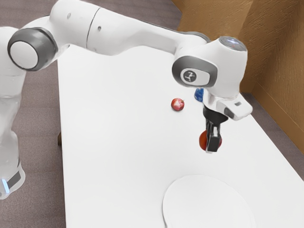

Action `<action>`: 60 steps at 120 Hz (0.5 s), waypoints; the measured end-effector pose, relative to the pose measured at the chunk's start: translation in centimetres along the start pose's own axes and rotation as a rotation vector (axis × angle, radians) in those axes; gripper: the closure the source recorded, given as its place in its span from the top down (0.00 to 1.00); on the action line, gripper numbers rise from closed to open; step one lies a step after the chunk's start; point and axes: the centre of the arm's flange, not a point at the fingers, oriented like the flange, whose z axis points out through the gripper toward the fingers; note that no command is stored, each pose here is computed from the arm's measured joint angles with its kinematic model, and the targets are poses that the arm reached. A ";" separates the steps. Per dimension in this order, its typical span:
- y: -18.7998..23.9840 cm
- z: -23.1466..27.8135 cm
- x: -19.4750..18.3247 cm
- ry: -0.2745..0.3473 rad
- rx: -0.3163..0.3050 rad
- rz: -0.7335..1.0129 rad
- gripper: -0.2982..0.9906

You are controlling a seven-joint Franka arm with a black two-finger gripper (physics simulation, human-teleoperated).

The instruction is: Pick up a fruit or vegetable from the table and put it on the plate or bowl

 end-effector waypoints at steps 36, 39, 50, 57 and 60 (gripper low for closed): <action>9.5 4.4 0.5 -0.078 -0.022 0.136 0.45; 9.7 4.6 0.5 -0.081 -0.022 0.137 0.45; 9.8 6.0 1.2 -0.089 -0.023 0.137 0.45; 10.1 6.6 1.5 -0.092 -0.022 0.141 0.45; 10.3 6.8 1.6 -0.092 -0.021 0.143 0.45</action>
